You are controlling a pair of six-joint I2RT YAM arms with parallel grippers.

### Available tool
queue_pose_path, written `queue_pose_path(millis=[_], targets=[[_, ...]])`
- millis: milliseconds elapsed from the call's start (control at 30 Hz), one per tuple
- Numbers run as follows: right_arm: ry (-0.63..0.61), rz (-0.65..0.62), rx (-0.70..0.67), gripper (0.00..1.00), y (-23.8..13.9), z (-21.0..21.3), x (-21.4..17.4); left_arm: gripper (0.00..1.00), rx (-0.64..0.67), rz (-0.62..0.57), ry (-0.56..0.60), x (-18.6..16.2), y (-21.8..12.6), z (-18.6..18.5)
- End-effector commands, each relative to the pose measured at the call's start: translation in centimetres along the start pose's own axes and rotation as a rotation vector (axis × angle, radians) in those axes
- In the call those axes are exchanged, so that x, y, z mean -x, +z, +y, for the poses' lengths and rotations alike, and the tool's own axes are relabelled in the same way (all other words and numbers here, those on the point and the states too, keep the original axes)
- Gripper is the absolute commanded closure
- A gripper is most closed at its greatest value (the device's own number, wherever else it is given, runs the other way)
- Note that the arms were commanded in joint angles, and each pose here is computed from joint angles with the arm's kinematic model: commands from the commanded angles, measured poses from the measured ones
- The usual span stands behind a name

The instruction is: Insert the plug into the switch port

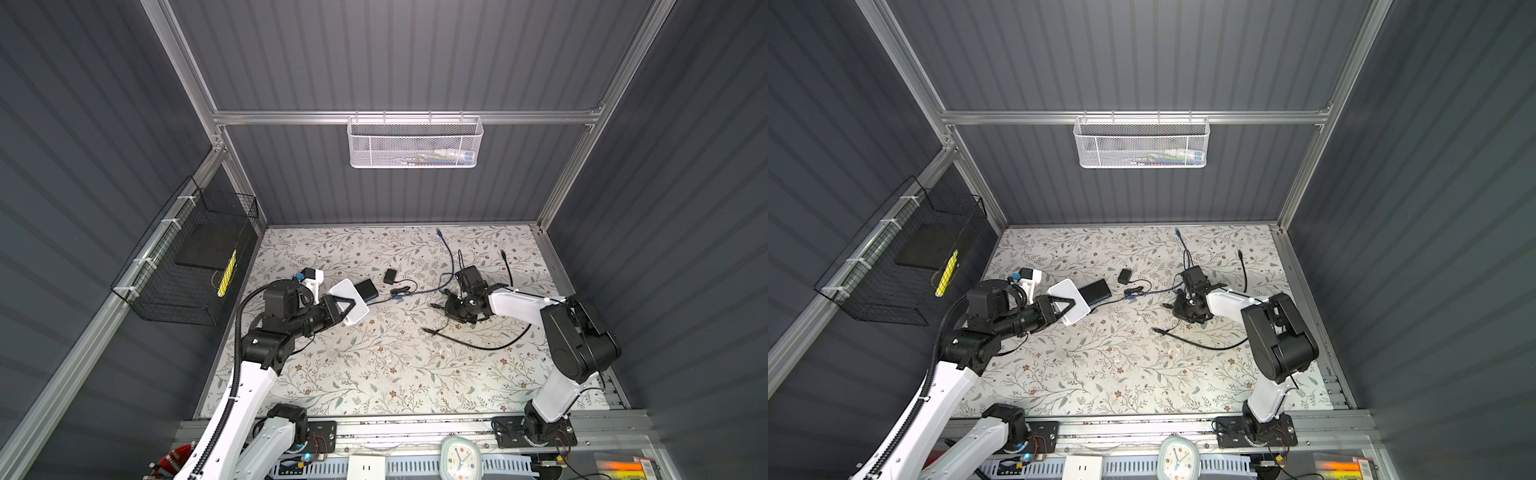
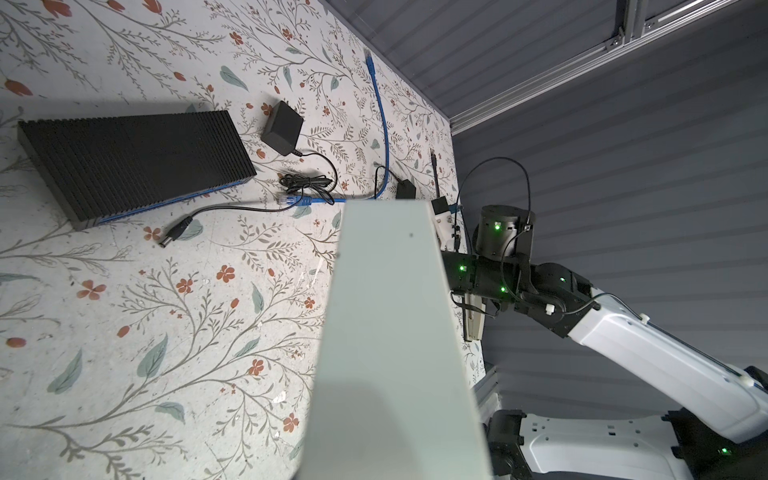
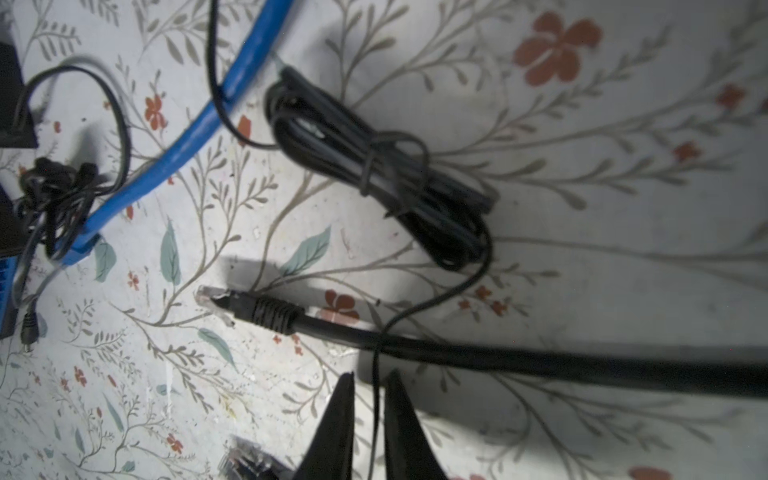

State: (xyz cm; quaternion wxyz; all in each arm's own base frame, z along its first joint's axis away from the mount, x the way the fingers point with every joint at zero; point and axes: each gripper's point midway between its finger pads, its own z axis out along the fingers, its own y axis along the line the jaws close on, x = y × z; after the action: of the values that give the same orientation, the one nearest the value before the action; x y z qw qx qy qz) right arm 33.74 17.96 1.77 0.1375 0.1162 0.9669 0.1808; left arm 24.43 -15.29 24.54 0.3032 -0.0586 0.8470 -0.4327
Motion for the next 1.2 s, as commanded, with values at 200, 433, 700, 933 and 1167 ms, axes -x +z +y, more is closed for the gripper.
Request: queue_pose_path(millis=[200, 433, 700, 933, 1167], targets=[[-0.038, -0.008, -0.075, 0.64, -2.5, -1.5, -1.0, 1.00, -0.005, -0.012, 0.004, 0.0, -0.4, -0.1], [-0.242, 0.109, -0.002, 0.57, -6.2, 0.2, -3.2, 1.00, 0.014, 0.000, 0.005, -0.2, -0.6, 0.0], [-0.663, 0.157, 0.119, 0.55, -11.2, 4.6, -4.4, 1.00, 0.026, -0.007, 0.008, -0.6, -1.9, -0.5], [-1.234, -0.122, 0.043, 0.51, -11.7, 6.0, -2.3, 1.00, 0.001, -0.016, 0.032, -1.1, -3.1, -1.4], [-1.409, -0.103, -0.038, 0.50, -8.3, 4.7, -1.6, 1.00, -0.026, -0.010, 0.060, -1.7, -3.9, -2.2]])
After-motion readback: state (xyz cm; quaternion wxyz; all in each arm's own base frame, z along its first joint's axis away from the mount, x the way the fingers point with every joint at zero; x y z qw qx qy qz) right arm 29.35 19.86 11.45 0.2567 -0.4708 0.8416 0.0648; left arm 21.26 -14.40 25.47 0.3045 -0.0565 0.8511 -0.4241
